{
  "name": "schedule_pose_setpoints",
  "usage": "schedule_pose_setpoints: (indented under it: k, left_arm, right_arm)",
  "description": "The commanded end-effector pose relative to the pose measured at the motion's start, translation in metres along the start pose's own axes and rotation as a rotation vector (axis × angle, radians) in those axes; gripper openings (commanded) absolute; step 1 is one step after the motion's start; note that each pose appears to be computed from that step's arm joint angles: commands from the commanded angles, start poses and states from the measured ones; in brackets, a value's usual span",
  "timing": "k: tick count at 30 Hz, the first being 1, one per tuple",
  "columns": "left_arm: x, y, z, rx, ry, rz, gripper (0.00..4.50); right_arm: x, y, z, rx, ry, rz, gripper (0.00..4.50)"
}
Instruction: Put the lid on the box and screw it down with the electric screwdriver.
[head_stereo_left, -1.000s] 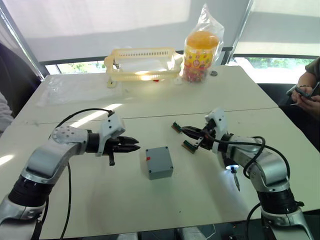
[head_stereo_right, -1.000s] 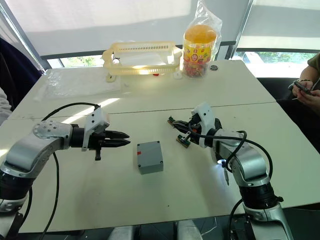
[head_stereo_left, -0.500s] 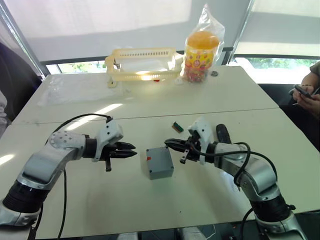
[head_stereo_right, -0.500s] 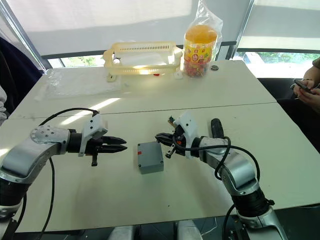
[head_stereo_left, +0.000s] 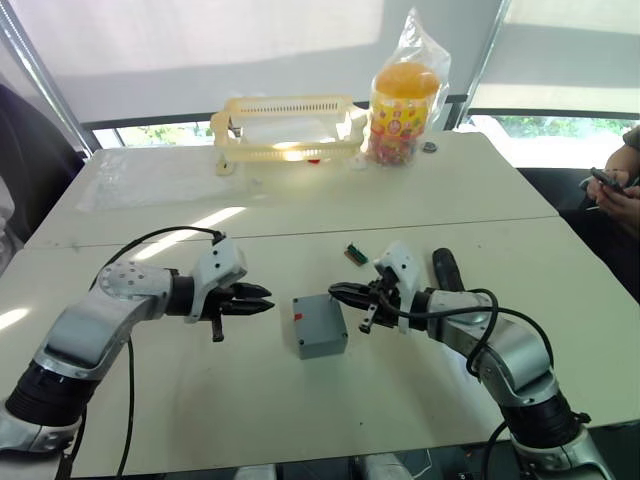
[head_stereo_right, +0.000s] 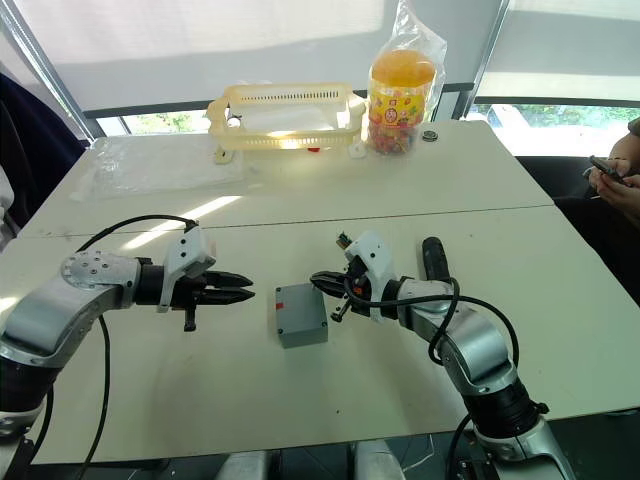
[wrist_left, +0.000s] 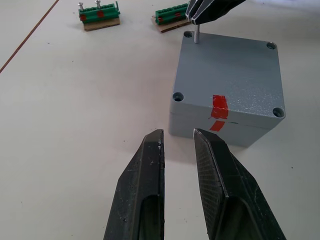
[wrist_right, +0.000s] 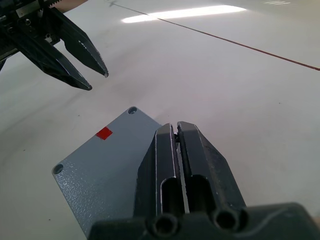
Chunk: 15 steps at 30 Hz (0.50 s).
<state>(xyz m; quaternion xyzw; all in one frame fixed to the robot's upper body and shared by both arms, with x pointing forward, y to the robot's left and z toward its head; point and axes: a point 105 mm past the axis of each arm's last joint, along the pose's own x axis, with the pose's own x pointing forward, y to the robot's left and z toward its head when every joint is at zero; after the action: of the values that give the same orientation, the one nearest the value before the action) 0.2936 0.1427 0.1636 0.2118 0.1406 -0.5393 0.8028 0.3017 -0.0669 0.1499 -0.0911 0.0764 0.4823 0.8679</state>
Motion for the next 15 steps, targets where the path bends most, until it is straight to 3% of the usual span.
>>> schedule_pose_setpoints:
  k: [1, 15]
  left_arm:
    - [-0.0024, 0.0003, 0.0108, 0.038, -0.018, 0.005, 0.94]
    - [-0.0008, -0.0002, 0.0117, 0.039, -0.018, 0.003, 0.94]
  right_arm:
    - [-0.0049, -0.0057, 0.0116, -0.036, -0.035, -0.021, 0.05]
    - [-0.0022, -0.0101, 0.0061, -0.037, -0.027, -0.034, 0.05]
